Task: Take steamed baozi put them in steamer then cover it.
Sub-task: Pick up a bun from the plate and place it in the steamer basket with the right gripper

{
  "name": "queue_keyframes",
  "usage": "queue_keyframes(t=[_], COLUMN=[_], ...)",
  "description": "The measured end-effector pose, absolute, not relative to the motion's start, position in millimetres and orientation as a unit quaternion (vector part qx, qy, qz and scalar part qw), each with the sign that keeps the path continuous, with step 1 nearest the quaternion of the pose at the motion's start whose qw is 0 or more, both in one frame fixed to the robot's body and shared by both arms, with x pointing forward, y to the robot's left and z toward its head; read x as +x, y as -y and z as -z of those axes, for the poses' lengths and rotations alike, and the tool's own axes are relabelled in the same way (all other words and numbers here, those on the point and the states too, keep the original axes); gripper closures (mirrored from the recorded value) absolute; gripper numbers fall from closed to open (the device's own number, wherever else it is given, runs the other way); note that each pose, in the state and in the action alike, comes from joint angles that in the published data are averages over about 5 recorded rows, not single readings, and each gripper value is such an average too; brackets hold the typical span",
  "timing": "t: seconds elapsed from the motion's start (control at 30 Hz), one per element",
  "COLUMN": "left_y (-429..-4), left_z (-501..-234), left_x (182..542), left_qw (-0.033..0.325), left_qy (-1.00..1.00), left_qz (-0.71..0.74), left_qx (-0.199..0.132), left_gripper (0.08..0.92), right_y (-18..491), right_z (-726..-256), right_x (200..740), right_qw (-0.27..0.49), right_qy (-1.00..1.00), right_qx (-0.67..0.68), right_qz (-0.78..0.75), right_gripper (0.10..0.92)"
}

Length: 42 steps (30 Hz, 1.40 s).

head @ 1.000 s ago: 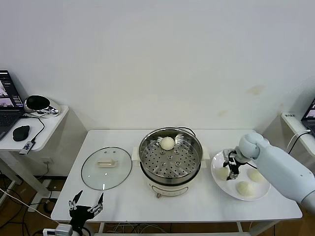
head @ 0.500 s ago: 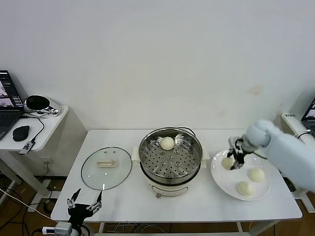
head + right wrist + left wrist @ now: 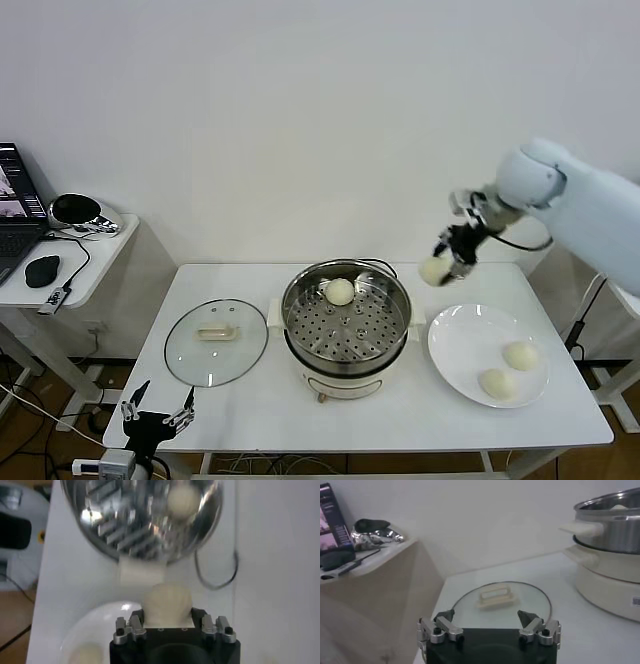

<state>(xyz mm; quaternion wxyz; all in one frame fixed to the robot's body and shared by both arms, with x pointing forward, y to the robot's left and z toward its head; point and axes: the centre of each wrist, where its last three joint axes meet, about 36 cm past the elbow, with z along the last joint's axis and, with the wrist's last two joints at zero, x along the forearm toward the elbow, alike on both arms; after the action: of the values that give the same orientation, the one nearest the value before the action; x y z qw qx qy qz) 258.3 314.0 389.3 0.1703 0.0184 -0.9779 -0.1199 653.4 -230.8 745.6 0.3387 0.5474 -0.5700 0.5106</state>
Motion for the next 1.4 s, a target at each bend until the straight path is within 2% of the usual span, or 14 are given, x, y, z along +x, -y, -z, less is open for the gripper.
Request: queue_keyframes(t=[0.27, 0.63, 1.0, 1.4], left_y=[-314.2, -304.5, -303.0, -302.4], left_z=[-401.7, -411.1, -415.3, -413.1], left_x=[259.6, 256.6, 257.4, 262.4], left_qw=[0.170, 0.171, 0.168, 0.167], left_qy=[0.977, 0.979, 0.979, 0.980], left_qz=[0.121, 0.108, 0.105, 0.100], left_qx=[0.032, 0.036, 0.040, 0.040], left_gripper=[0.177, 0.177, 0.177, 0.177], right_y=[142.7, 54.5, 18.3, 7.7], right_z=[-744.7, -698.5, -641.1, -602.1], right_x=[659.3, 658.7, 662.8, 671.2], right_qw=[0.344, 0.359, 0.379, 0.400], right_qy=[0.549, 0.516, 0.501, 0.492], right_qx=[0.577, 0.596, 0.588, 0.569], right_qz=[-0.497, -0.499, -0.510, -0.524], right_gripper=[0.437, 0.437, 0.437, 0.437])
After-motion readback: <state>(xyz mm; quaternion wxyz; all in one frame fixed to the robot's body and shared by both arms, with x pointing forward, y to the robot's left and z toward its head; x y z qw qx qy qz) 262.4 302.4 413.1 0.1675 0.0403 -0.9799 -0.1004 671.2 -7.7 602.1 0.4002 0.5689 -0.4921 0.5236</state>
